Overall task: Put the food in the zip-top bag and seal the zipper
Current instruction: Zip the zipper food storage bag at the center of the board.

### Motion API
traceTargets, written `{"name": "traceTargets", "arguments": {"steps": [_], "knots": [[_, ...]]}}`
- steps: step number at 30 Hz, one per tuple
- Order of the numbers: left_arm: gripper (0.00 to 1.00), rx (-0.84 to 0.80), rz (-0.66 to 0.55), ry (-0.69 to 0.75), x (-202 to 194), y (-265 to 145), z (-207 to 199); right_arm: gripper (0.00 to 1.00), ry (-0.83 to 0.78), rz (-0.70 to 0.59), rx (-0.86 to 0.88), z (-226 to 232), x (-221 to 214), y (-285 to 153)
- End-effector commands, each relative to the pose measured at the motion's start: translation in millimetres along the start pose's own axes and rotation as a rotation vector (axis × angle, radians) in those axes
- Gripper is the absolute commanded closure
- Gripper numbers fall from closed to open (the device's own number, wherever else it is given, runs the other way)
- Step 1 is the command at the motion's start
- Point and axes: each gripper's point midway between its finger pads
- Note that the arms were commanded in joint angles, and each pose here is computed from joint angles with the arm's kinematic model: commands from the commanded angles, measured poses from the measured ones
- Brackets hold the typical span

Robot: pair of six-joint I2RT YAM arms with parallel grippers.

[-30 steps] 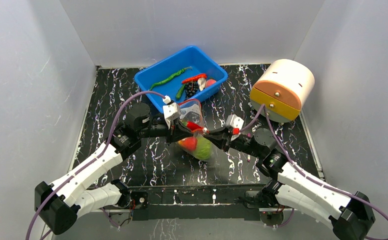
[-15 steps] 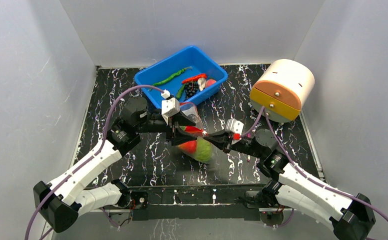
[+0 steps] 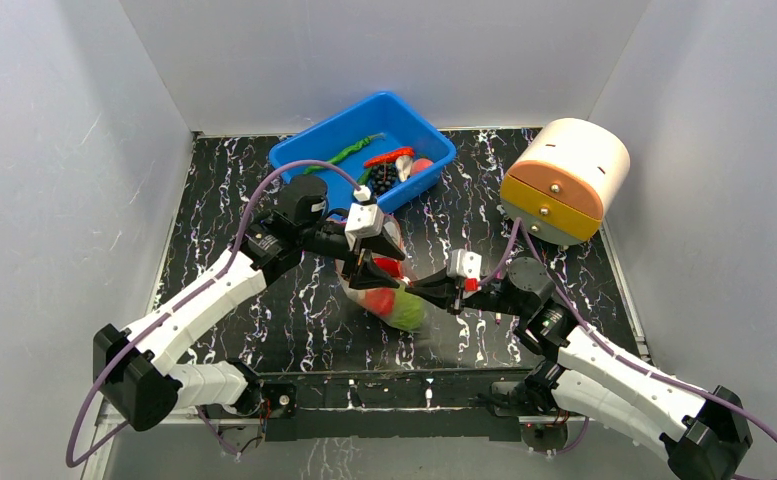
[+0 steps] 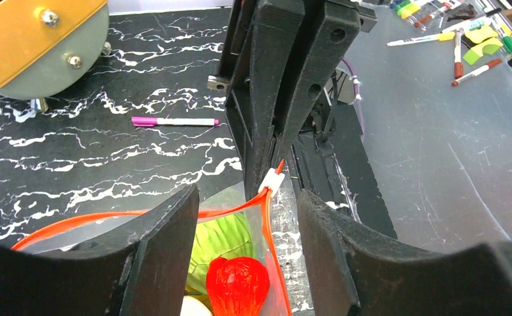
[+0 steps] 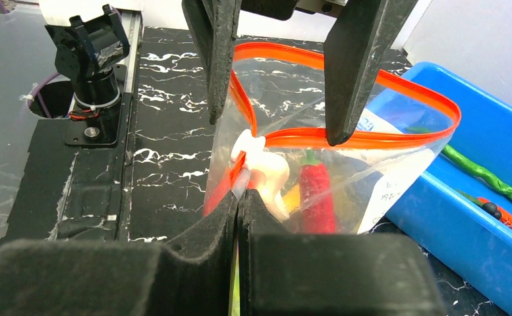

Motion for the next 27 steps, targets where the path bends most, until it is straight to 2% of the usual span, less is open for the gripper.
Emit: {"name": "traceTargets", "arguments": {"steps": [1, 12, 16, 23, 27], "knots": [[0.44, -0.082, -0.06, 0.102, 21.3, -0.5, -7.5, 1.0, -0.079, -0.079, 0.019, 3.1, 34.6, 2.1], [0.53, -0.112, -0.079, 0.116, 20.6, 6.9, -8.5, 1.0, -0.074, -0.078, 0.02, 3.4, 33.2, 2.0], [0.65, -0.091, -0.062, 0.107, 18.6, 9.9, -2.2, 1.0, -0.075, -0.075, 0.021, 3.0, 33.1, 2.6], [0.67, -0.107, -0.057, 0.113, 16.6, 10.7, -6.2, 1.0, -0.088, -0.065, 0.018, 1.5, 35.6, 3.6], [0.79, -0.111, -0.058, 0.121, 18.9, 9.2, -7.7, 1.0, -0.087, -0.067, 0.01, 1.0, 36.1, 2.1]]}}
Point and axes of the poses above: each gripper's point midway between its finger pads, its own y axis out along the fingers, its own z axis along the line the jaws close on, x = y × z, and after that the axes turned 14 degrees about y, right-handed
